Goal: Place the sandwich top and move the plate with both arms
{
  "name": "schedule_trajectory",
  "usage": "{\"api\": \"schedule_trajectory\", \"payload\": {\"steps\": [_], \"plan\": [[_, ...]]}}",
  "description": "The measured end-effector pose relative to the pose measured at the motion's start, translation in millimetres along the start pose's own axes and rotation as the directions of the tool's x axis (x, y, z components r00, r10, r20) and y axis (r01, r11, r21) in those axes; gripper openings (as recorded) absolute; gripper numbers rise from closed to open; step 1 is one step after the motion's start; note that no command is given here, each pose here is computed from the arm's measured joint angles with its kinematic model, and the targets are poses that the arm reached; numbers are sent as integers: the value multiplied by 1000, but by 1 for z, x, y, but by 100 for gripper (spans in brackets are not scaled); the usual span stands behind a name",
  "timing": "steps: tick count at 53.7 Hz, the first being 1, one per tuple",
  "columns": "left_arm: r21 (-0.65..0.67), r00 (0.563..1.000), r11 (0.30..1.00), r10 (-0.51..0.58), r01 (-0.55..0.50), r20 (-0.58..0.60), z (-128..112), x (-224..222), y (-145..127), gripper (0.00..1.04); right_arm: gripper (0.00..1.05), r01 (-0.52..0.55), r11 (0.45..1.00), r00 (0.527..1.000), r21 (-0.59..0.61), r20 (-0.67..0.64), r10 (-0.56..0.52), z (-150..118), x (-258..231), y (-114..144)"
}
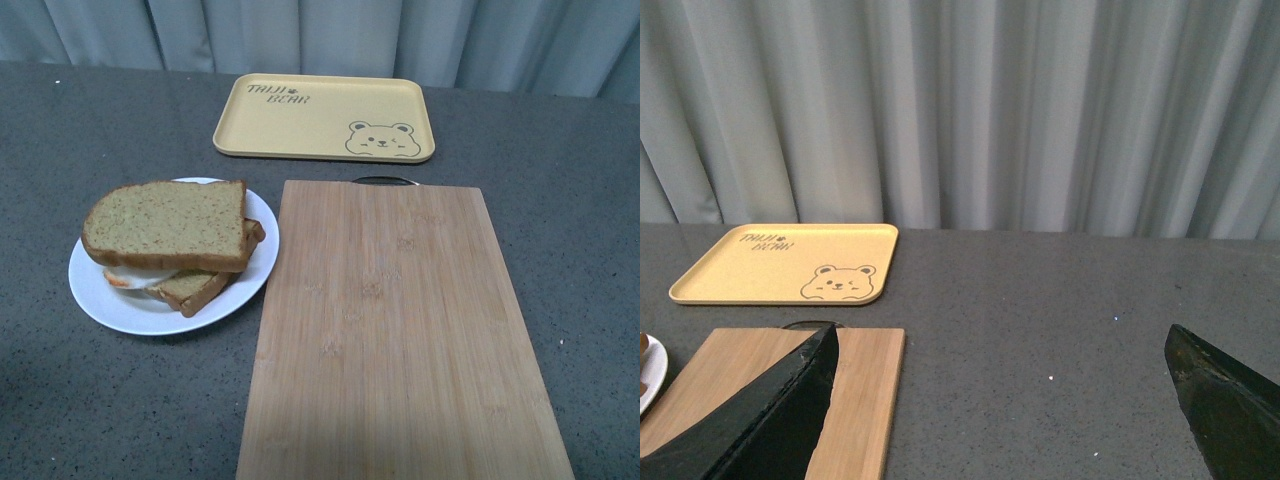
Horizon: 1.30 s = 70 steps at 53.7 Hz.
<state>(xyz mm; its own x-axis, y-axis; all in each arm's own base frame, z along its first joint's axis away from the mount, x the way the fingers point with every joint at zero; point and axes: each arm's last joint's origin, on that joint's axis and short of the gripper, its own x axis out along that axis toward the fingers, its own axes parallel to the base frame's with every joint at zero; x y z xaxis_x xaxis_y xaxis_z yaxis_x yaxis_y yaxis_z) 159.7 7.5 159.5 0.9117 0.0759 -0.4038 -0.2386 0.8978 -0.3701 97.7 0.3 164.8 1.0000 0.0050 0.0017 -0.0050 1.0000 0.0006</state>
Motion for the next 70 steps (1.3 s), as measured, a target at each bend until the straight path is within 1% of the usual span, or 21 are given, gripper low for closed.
{"api": "schedule_trajectory", "payload": {"steps": [1,4,9,12,14,15,20,29,44,57,58,70], "plan": [[0,1000,1000,-2,2,-4,1,2,0,98,95,0,1000,1000,0,0,0,0,0,0],[-60,998,998,-19,16,-54,4,21,-4,98,95,0,1000,1000,0,0,0,0,0,0],[-159,977,987,-43,9,-208,-4,62,-3,98,95,0,1000,1000,0,0,0,0,0,0],[-208,959,978,-45,-15,-281,-12,76,0,98,95,0,1000,1000,0,0,0,0,0,0],[-246,940,968,-45,-42,-338,-20,88,4,98,95,0,1000,1000,0,0,0,0,0,0],[-268,927,961,-35,-72,-373,-25,96,7,98,95,0,1000,1000,0,0,0,0,0,0],[-324,899,935,-13,-144,-438,-35,109,16,98,95,0,1000,1000,0,0,0,0,0,0],[-376,879,908,-20,-184,-477,-44,115,21,98,95,0,1000,1000,0,0,0,0,0,0],[-386,851,901,-38,-197,-524,-62,122,17,98,95,0,1000,1000,0,0,0,0,0,0],[-405,843,891,-49,-205,-535,-65,138,12,98,95,0,1000,1000,0,0,0,0,0,0],[-405,843,891,-49,-205,-535,-65,140,12,98,95,0,1000,1000,0,0,0,0,0,0],[-423,834,879,-56,-220,-550,-66,154,8,64,95,0,1000,1000,0,0,0,0,0,0]]}}
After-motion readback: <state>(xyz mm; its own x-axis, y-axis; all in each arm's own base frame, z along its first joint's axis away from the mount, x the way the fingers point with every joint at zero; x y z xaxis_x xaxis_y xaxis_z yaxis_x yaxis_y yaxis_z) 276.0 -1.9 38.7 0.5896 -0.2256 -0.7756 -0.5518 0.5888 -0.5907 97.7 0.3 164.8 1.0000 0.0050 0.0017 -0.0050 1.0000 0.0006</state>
